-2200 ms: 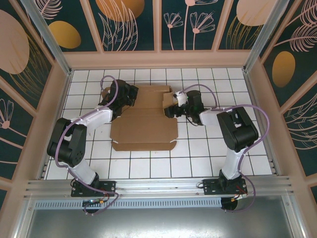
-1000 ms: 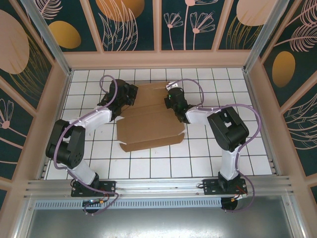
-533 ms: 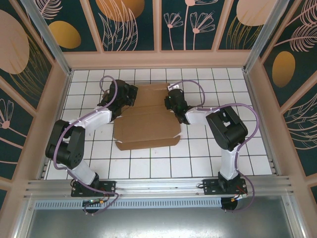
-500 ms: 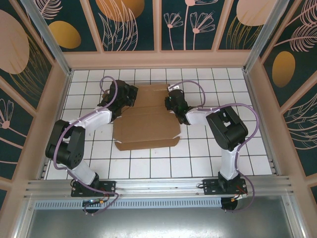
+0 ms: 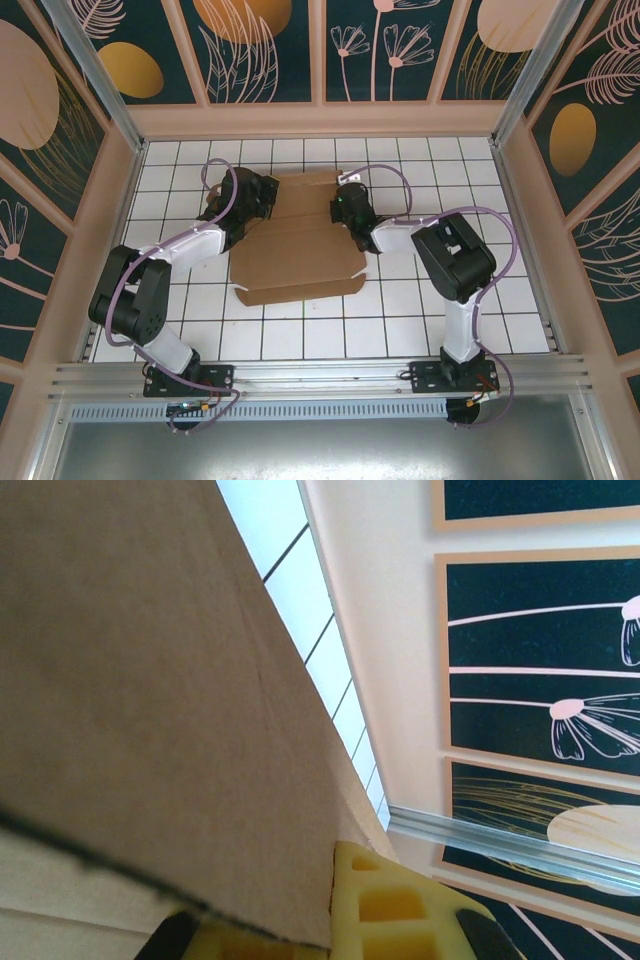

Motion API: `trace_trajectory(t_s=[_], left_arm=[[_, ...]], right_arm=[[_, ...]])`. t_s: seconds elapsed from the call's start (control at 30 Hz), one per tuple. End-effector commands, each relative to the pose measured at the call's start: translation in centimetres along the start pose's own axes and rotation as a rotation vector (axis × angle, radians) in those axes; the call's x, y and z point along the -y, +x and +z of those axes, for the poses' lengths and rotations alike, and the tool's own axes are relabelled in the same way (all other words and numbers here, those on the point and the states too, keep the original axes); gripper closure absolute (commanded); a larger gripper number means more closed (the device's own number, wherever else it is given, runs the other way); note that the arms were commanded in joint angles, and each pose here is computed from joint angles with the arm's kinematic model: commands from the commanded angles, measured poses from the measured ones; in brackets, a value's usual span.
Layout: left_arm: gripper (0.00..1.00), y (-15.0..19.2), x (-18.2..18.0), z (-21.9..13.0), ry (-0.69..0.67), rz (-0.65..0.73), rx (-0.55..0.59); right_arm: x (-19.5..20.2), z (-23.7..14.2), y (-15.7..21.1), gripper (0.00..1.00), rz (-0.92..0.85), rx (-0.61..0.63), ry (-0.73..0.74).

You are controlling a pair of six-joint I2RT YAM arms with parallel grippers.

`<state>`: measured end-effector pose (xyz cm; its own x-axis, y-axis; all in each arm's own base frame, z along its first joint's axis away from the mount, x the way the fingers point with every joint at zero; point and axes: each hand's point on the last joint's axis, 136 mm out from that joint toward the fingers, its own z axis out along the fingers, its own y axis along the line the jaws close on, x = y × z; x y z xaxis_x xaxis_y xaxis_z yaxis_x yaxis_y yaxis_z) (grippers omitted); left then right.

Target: Fold the paper box

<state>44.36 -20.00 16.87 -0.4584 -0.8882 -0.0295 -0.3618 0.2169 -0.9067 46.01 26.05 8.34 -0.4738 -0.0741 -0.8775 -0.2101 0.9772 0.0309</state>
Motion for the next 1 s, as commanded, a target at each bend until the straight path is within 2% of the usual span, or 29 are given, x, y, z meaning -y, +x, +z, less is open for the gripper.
trace_trajectory(t_s=[0.0,0.33,0.53,0.57,0.63,0.67,0.8,0.97], left_arm=[[1.00,2.0,-2.0,-0.3,-0.068,0.002,-0.067],[1.00,2.4,-2.3,-0.2,-0.077,0.003,-0.071],[1.00,2.3,-2.3,-0.3,-0.078,0.002,-0.066],[1.00,2.4,-2.3,-0.3,-0.078,0.002,-0.067],[1.00,2.2,-2.4,-0.3,-0.080,0.003,-0.062],[1.00,2.3,-2.5,-0.3,-0.081,0.004,-0.063],[1.00,2.1,-2.6,-0.5,-0.083,0.013,-0.051],[1.00,2.0,-2.7,-0.4,-0.085,0.022,-0.045]], right_arm=[[2.4,0.2,-0.5,1.00,0.017,0.047,0.220],[2.6,1.1,0.9,1.00,0.071,-0.007,0.327],[0.7,1.0,-0.2,1.00,0.030,-0.003,0.204],[0.4,0.9,-0.5,0.93,0.025,0.006,0.181],[-0.5,0.1,-1.5,0.68,0.008,0.048,0.110],[-0.5,-0.4,-2.0,0.61,0.007,0.072,0.098],[0.1,-2.4,-4.1,0.48,-0.022,0.153,0.081],[-0.3,-4.5,-5.3,0.25,-0.049,0.196,-0.080]])
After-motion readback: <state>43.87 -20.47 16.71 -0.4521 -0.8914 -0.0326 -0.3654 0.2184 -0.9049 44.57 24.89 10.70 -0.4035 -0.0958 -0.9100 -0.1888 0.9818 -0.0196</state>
